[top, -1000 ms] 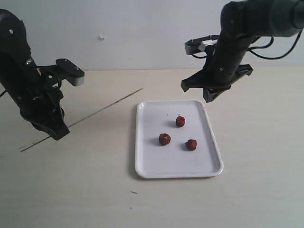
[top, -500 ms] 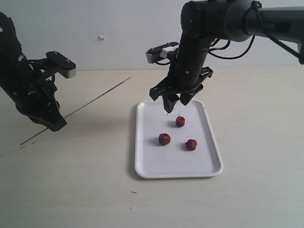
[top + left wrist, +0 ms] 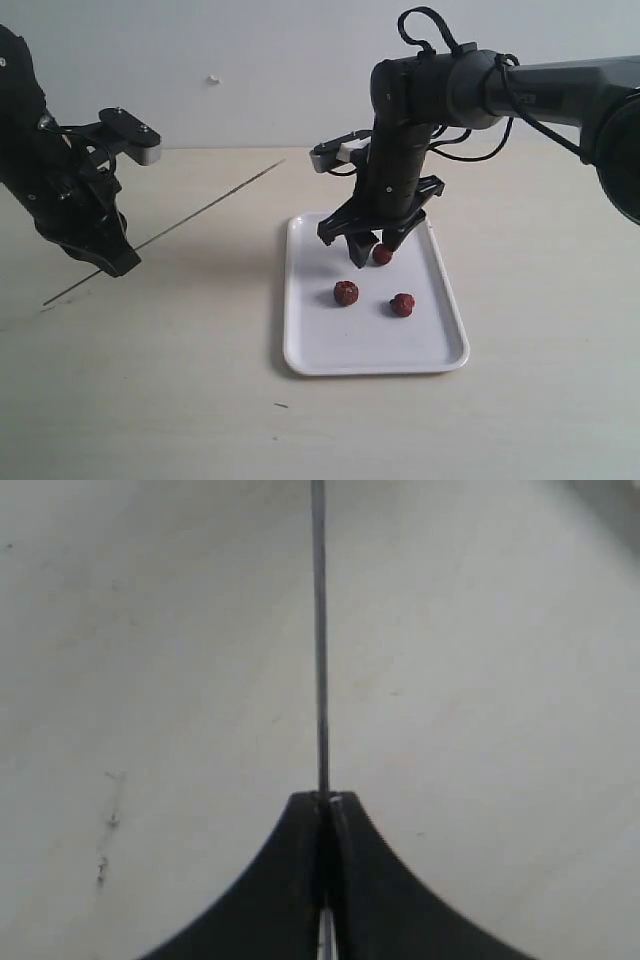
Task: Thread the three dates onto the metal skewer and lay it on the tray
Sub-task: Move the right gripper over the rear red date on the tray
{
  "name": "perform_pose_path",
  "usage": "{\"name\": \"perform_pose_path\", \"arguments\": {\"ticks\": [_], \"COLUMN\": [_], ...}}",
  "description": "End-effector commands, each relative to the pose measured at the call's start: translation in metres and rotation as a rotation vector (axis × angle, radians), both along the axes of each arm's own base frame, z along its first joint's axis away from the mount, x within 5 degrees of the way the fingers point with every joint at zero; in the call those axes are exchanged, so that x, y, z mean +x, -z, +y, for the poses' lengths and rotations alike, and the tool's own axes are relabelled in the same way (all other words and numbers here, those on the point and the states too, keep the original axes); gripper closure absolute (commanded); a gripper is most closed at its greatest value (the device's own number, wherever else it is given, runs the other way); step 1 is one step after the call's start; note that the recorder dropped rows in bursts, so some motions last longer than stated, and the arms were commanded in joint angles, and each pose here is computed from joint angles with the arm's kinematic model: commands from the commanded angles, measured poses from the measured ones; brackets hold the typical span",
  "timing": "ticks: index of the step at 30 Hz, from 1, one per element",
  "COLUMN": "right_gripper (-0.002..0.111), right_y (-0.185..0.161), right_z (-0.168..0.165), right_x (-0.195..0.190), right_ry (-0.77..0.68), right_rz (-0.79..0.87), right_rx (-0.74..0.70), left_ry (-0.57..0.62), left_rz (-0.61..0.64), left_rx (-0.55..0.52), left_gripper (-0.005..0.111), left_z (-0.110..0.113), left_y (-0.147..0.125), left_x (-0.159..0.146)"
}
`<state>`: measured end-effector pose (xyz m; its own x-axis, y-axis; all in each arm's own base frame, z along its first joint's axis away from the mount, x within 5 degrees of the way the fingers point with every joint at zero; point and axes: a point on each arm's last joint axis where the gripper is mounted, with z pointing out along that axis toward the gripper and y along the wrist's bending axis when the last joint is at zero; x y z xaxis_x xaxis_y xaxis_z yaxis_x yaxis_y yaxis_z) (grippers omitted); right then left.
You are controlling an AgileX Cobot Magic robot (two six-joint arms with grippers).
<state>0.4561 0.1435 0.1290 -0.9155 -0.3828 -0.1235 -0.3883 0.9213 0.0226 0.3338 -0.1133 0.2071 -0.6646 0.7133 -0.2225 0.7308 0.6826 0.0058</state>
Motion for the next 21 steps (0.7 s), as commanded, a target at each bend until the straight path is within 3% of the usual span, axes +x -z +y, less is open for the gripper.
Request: {"name": "perform_pose_path", "arguments": {"ticks": [1, 21], "right_gripper": [0.055, 0.055], "right_y": [-0.002, -0.026], "right_z": [-0.006, -0.007], "right_x": [0.005, 0.005], "right_ry": [0.017, -0.001], "right_rz": [-0.044, -0.097], "right_rx": [-0.049, -0.038], "left_ry": [-0.003, 0.016], "left_rz": [-0.01, -0.011], "left_rx": [-0.02, -0.034], "left_gripper": [0.107, 0.107], "left_z": [-0.001, -0.003], "left_y": [-0.003, -0.003], "left_x": [0.001, 0.001]}}
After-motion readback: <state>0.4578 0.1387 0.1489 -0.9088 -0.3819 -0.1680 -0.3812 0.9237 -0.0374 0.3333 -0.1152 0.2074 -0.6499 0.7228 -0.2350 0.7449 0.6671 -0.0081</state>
